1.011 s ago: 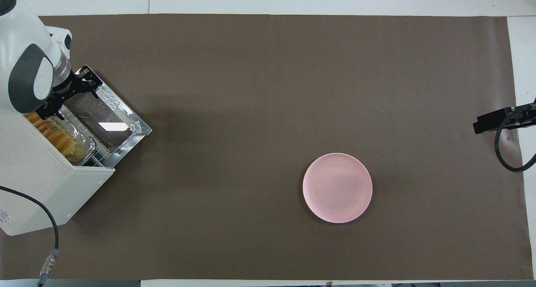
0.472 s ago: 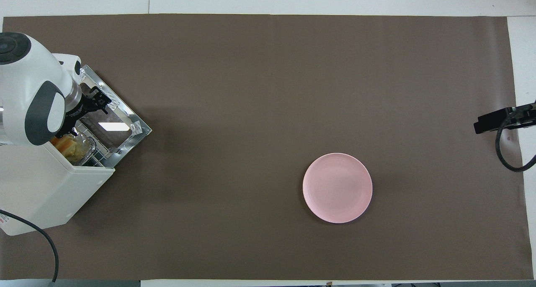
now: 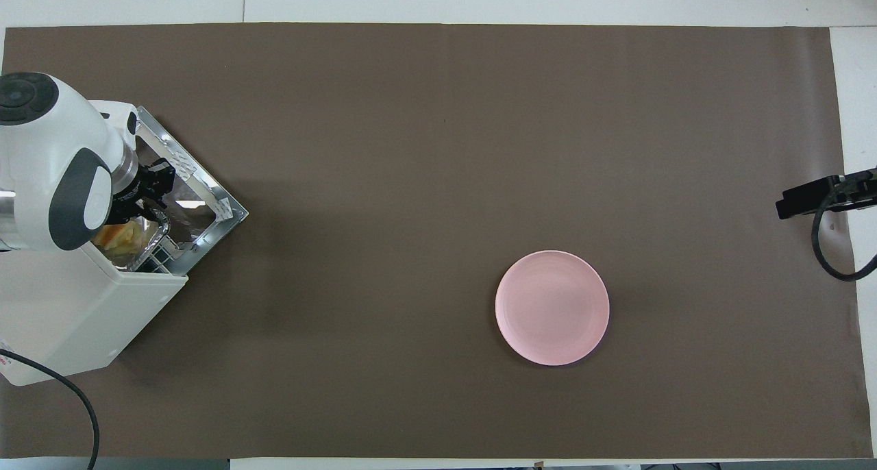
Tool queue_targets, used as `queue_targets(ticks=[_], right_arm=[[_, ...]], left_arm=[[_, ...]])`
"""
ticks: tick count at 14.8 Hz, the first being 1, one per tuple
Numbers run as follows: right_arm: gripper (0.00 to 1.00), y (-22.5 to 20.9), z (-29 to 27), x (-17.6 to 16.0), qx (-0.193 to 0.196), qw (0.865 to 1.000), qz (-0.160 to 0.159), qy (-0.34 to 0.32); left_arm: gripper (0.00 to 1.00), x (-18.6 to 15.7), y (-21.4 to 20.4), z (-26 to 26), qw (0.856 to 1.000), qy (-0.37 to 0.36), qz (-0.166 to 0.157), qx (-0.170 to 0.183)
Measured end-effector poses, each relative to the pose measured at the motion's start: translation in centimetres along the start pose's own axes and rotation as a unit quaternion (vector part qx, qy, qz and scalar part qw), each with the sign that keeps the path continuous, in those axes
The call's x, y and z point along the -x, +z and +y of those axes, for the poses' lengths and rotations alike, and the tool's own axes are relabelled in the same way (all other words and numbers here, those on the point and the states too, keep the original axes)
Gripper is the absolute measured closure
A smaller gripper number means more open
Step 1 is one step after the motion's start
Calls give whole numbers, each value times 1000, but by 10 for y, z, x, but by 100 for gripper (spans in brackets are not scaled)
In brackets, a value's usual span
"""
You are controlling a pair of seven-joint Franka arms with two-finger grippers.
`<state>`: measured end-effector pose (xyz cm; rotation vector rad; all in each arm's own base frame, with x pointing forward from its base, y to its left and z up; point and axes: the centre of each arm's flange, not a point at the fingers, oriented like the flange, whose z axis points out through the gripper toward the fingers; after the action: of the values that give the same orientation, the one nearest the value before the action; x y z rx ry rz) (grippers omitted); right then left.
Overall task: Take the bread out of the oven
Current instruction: 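Reach the left gripper into the toaster oven and grasp the foil tray, then pull the foil tray out with the left gripper and set it on the table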
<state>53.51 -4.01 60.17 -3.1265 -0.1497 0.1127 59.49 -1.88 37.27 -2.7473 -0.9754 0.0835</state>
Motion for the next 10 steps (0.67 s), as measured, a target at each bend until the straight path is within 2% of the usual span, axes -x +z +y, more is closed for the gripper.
queue_targets(ticks=[2, 4, 7, 8, 10], right_arm=[[0, 0, 1, 0, 0, 1000, 0, 1], [0, 0, 1, 0, 0, 1000, 0, 1], [0, 0, 2, 0, 0, 1000, 0, 1], [0, 0, 2, 0, 0, 1000, 0, 1], [0, 0, 2, 0, 0, 1000, 0, 2]], left_arm=[[98, -3, -14, 4, 1000, 7, 12, 10], [99, 2, -41, 25, 999, 24, 33, 30], [99, 34, -91, 94, 993, 53, 40, 93], [99, 49, -104, 121, 991, 70, 39, 104], [99, 102, -113, 184, 986, 124, 44, 103]])
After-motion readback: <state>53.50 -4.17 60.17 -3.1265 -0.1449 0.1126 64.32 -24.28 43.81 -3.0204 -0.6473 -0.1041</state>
